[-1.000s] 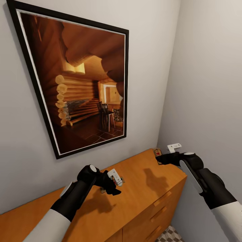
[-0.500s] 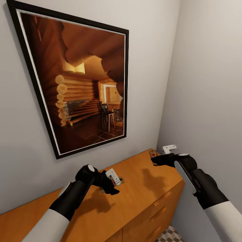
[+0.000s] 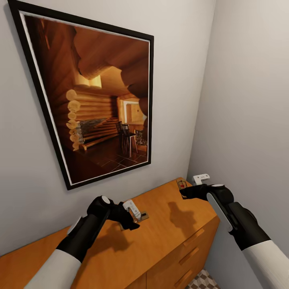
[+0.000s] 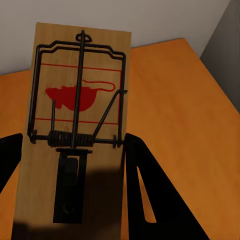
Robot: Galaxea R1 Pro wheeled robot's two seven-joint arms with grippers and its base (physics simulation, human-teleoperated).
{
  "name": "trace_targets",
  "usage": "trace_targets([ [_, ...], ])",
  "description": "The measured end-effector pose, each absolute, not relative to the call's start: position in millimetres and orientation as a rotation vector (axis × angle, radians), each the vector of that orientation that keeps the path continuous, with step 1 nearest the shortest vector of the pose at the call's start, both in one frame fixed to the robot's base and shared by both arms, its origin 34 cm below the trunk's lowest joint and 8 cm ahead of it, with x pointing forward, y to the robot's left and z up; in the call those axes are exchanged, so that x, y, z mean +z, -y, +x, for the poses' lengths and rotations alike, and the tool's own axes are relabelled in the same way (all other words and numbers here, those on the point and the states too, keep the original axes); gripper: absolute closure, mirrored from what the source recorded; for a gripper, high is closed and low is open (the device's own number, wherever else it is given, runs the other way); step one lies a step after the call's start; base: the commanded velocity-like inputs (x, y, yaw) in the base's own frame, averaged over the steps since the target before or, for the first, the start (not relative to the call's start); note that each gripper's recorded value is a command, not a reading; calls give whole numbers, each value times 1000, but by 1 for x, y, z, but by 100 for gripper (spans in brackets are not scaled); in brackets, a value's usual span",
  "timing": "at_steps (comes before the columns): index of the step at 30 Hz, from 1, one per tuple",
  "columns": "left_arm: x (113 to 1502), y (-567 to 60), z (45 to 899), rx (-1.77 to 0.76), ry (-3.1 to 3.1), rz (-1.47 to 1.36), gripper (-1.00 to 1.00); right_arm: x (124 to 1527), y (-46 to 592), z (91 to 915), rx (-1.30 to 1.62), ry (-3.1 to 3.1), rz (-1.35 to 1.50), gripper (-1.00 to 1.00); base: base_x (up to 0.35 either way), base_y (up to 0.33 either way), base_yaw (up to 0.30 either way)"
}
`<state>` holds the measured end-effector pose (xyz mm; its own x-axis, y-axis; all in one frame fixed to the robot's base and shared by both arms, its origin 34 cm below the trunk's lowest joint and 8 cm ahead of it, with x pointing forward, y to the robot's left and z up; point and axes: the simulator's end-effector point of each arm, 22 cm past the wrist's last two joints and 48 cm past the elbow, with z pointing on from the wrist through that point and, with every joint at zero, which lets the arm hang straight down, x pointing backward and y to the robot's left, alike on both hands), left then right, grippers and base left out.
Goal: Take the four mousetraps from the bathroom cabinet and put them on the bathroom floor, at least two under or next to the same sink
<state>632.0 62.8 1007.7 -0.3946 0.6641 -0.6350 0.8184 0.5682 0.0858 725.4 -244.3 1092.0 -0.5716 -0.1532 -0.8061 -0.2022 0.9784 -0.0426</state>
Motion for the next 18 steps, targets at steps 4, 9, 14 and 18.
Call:
trace_targets([
  [4, 1009, -64, 634, -320, -2174, 1165, -100, 1092, 244, 725, 67, -2189, -247, 100, 0, 0, 0],
  [9, 1009, -64, 634, -321, -2172, 1163, -100, 1092, 244, 725, 68, -2189, -247, 100, 0, 0, 0],
  [14, 1011, -62, 634, -326, -2167, 1164, -100, 1092, 244, 725, 68, -2189, -248, 100, 0, 0, 0],
  [18, 1011, -61, 634, -329, -2169, 1163, -100, 1092, 244, 725, 68, -2190, -247, 100, 0, 0, 0],
])
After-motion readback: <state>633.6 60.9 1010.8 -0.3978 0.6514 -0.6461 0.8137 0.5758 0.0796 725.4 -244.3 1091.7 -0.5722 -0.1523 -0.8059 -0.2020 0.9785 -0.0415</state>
